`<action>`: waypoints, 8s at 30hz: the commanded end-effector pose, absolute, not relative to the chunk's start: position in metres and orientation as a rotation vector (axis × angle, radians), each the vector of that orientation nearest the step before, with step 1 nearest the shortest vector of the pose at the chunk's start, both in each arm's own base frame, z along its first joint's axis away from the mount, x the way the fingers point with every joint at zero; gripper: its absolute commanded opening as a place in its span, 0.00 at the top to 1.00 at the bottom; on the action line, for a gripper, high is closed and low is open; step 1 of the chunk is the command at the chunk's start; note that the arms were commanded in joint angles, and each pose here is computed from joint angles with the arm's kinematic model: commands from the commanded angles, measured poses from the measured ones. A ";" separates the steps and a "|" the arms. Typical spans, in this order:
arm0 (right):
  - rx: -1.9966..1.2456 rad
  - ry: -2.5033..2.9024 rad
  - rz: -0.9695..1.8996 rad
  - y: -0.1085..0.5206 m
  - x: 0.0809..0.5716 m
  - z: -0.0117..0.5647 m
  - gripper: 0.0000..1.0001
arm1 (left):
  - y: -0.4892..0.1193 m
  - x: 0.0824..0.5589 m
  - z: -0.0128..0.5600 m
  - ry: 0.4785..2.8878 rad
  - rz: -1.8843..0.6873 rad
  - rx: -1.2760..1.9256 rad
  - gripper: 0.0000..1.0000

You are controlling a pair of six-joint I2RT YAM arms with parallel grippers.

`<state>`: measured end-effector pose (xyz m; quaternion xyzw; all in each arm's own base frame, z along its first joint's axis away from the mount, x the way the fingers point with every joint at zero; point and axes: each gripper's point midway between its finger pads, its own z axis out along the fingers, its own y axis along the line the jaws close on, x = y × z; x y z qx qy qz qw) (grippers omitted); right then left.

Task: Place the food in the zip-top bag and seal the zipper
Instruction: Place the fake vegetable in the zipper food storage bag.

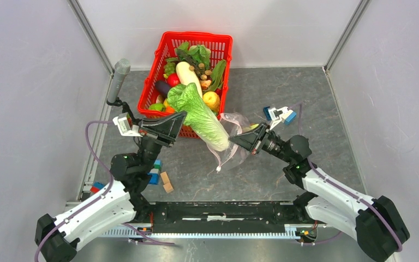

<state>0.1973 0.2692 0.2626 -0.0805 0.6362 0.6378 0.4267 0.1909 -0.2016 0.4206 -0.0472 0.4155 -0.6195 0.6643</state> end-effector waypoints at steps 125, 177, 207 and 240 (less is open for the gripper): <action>-0.199 1.256 1.674 0.230 0.181 0.336 1.00 | -0.271 0.208 0.368 1.149 -1.572 -0.218 0.98; -0.672 1.343 1.355 0.234 0.154 0.330 1.00 | -0.303 0.139 0.311 1.609 -0.976 1.083 0.00; -0.493 1.483 1.209 0.225 0.190 0.302 0.94 | -0.330 0.140 0.324 1.521 -1.241 0.831 0.98; -0.448 1.340 1.383 0.230 0.173 0.321 0.99 | -0.382 0.138 0.266 1.670 -1.276 1.012 0.98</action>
